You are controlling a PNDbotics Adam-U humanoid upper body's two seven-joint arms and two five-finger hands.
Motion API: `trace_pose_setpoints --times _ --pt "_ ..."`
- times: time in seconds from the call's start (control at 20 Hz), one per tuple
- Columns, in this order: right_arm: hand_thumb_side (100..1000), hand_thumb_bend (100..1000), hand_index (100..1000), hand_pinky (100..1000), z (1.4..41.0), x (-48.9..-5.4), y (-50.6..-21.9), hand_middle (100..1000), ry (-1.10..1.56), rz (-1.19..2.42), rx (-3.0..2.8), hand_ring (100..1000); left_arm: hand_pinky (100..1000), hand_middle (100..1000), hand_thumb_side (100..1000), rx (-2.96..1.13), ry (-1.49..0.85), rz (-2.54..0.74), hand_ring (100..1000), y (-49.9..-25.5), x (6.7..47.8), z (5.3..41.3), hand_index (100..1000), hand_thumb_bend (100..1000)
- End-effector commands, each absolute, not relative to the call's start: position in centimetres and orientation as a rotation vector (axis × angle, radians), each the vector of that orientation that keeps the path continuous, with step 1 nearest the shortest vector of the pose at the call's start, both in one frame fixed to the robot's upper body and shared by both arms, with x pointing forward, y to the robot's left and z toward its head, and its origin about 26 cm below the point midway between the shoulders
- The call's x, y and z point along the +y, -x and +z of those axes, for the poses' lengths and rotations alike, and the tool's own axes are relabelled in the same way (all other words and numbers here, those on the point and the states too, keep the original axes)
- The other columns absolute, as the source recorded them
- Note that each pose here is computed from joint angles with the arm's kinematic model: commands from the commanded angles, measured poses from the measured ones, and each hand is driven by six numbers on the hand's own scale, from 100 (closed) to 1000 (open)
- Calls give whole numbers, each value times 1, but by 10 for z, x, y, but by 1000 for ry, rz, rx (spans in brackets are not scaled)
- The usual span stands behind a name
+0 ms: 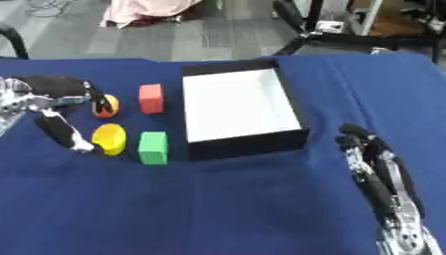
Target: Pick up objects on the table and place them in the box.
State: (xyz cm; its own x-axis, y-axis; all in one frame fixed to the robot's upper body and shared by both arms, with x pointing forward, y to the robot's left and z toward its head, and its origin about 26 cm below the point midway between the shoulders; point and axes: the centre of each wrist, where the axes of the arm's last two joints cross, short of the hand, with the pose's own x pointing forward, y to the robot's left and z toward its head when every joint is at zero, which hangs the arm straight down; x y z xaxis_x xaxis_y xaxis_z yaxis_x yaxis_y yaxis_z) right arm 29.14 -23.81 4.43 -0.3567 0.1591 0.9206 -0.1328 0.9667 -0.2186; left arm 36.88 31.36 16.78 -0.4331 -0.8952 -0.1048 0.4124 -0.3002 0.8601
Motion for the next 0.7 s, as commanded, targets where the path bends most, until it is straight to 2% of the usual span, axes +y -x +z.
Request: trace_pose_setpoints --times 0.05,0.5,0.7 --pt "651 100 810 819 50 -240 -292 775 29 319 -1930 783 220 653 518 -987 -789 -1851 271 -375 316 171 829 516" --pt "651 100 810 819 50 -240 -292 775 28 318 -1930 783 201 629 461 -930 -798 -1873 259 -386 316 154 808 472" --pt "651 100 809 819 50 -240 -292 775 30 316 -1930 783 183 584 420 -920 -801 -1875 245 -387 318 150 766 441"
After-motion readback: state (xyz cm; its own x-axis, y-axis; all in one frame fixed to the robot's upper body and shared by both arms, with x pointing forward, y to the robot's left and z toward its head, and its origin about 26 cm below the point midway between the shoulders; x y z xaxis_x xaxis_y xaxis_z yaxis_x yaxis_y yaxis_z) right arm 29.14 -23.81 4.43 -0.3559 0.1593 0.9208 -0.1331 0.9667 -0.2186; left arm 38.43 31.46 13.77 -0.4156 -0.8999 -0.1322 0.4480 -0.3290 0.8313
